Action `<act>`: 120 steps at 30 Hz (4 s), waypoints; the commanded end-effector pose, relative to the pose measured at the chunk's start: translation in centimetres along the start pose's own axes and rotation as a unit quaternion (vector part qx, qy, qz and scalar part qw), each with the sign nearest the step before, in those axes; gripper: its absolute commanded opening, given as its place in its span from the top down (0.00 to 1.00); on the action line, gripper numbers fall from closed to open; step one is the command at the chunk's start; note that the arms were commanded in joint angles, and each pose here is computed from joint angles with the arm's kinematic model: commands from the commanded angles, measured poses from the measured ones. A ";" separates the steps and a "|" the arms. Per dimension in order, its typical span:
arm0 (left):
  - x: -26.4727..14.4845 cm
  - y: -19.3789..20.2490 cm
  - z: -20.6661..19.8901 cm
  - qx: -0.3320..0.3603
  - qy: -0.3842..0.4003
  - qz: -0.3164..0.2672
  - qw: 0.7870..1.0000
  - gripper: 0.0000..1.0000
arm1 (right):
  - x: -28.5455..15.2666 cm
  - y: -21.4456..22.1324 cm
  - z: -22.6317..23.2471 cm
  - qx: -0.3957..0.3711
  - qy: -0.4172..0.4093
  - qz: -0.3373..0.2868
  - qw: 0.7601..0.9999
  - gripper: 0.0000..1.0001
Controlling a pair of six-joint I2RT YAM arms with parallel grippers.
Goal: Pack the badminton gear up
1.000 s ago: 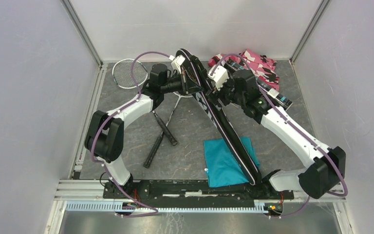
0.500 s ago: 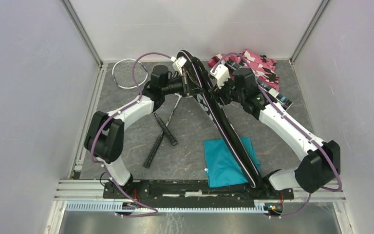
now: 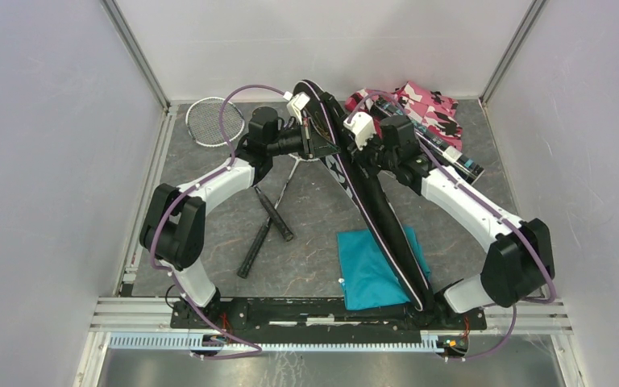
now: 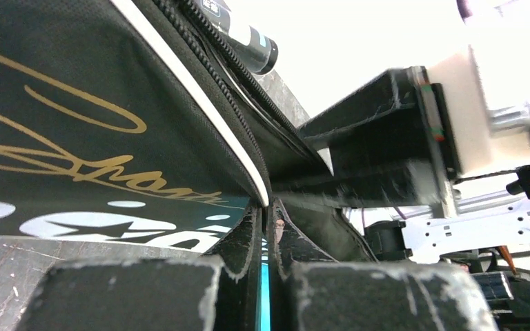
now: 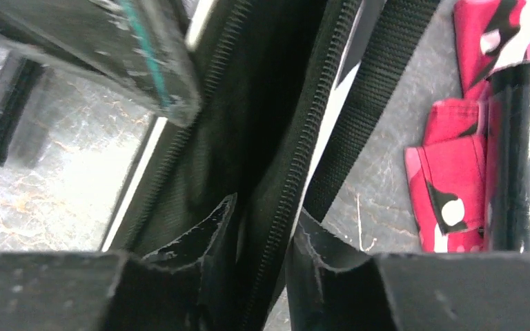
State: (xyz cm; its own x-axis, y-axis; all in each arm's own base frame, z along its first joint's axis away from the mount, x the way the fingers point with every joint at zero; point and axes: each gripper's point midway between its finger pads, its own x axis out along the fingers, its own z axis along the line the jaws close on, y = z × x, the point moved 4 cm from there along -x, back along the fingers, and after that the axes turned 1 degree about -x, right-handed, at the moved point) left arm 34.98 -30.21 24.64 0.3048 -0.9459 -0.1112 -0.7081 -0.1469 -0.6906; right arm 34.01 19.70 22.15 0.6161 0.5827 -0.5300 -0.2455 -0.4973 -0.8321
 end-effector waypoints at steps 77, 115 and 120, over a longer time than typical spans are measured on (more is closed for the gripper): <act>-21.5 -0.1 22.1 -0.031 -0.573 0.004 0.819 0.12 | -2.6 4.8 -7.0 0.065 0.245 0.039 0.967 1.00; -20.7 -0.9 23.8 -0.070 -0.599 -0.052 0.796 0.98 | -2.8 3.6 -6.8 0.056 0.224 0.028 0.973 1.00; -21.1 -2.6 20.2 -0.024 -0.572 -0.044 0.818 0.98 | -3.4 2.3 -7.4 0.062 0.240 0.014 0.969 1.00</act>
State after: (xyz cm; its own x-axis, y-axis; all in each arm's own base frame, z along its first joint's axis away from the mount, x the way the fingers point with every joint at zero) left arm 43.00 -3.54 8.40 0.6196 0.0149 -0.7848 -0.7370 -0.3329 -0.5882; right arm 36.08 11.68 19.14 0.8249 0.1815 -0.5354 -0.4146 -0.4495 -0.7912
